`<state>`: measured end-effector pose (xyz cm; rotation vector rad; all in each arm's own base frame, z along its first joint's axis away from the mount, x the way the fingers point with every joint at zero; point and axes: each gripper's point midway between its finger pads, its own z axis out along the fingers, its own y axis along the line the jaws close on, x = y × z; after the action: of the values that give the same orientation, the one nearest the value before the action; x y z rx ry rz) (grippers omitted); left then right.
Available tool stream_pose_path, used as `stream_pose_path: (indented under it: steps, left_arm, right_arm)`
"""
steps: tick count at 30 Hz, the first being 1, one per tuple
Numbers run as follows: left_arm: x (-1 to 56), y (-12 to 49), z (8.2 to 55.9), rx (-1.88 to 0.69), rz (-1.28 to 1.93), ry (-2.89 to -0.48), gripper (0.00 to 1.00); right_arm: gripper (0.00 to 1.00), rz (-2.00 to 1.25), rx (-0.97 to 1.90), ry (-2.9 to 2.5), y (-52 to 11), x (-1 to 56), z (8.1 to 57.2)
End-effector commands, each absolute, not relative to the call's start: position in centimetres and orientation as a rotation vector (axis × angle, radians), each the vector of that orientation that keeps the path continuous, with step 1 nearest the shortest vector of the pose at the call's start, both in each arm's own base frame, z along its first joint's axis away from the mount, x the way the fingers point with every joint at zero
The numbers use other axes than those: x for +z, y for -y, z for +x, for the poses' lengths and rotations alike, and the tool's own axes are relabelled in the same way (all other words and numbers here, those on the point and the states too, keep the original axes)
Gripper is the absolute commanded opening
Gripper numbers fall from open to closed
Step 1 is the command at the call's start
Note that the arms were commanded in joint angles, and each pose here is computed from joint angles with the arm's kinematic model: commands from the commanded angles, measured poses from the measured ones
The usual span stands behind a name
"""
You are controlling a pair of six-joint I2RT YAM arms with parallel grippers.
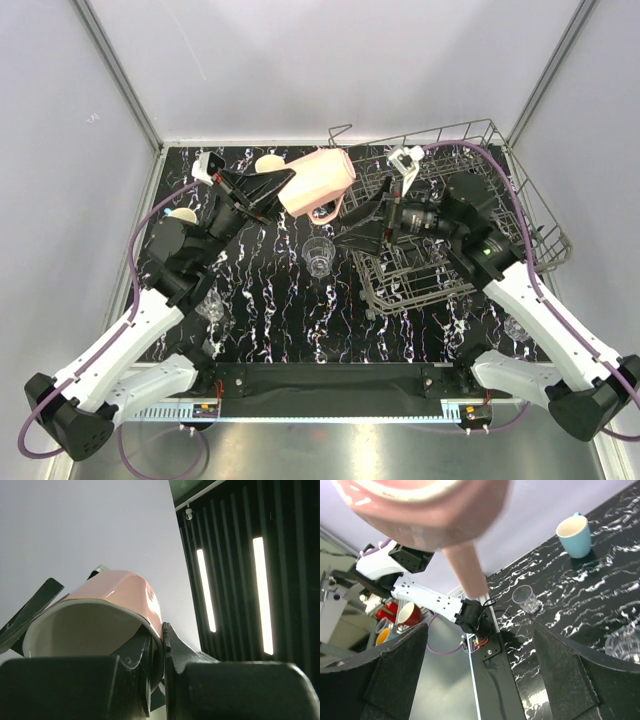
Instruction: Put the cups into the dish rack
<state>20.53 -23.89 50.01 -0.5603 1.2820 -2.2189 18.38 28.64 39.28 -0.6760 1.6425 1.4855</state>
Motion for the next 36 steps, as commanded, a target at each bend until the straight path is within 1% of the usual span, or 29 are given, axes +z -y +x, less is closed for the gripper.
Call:
stream_pose_path:
  steps: [1, 5, 10, 14, 16, 19, 22, 26, 28, 29, 32, 36]
  left_arm:
    - [53.8, 21.4, 18.6, -2.339, -0.547, -1.083, 0.0]
    - [52.9, 21.6, 18.7, -2.332, -0.564, -1.111, 0.0]
    - [52.1, 21.8, 19.0, -2.329, -0.595, -1.122, 0.0]
    - [51.9, 22.3, 18.9, -2.343, -0.597, -1.133, 0.0]
    - [51.8, 22.5, 18.8, -2.346, -0.598, -1.137, 0.0]
    - [51.7, 22.8, 18.6, -2.352, -0.593, -1.15, 0.0]
    - [51.1, 23.3, 18.6, -2.355, -0.6, -1.169, 0.0]
    - [50.4, 23.7, 18.4, -2.365, -0.617, -1.18, 0.0]
    - [50.2, 23.9, 18.3, -2.371, -0.619, -1.183, 0.0]
    - [50.1, 23.9, 18.4, -2.37, -0.626, -1.18, 0.0]
    - [50.0, 24.2, 18.6, -2.378, -0.637, -1.191, 0.0]
    - [50.3, 24.6, 18.4, -2.385, -0.614, -1.21, 0.0]
  right_arm:
    - [0.92, -0.714, 1.425, -1.429, -29.8, 43.6, 18.7]
    - [0.89, -0.713, 1.425, -1.392, -30.8, 44.1, 18.8]
    - [0.79, -0.71, 1.479, -1.348, -32.1, 44.9, 18.6]
    - [0.73, -0.707, 1.473, -1.329, -32.5, 45.3, 18.7]
    - [0.68, -0.708, 1.469, -1.328, -32.5, 45.4, 18.8]
    - [0.63, -0.7, 1.459, -1.331, -32.4, 45.2, 18.8]
    - [0.62, -0.695, 1.457, -1.328, -32.2, 45.2, 18.7]
    - [0.51, -0.694, 1.461, -1.334, -32.2, 44.9, 18.6]
    - [0.48, -0.693, 1.463, -1.337, -32.2, 44.8, 18.5]
    - [0.45, -0.695, 1.464, -1.335, -32.1, 44.8, 18.4]
    - [0.43, -0.727, 1.475, -1.329, -32.2, 44.7, 18.0]
    - [0.32, -0.747, 1.479, -1.328, -32.2, 44.6, 17.6]
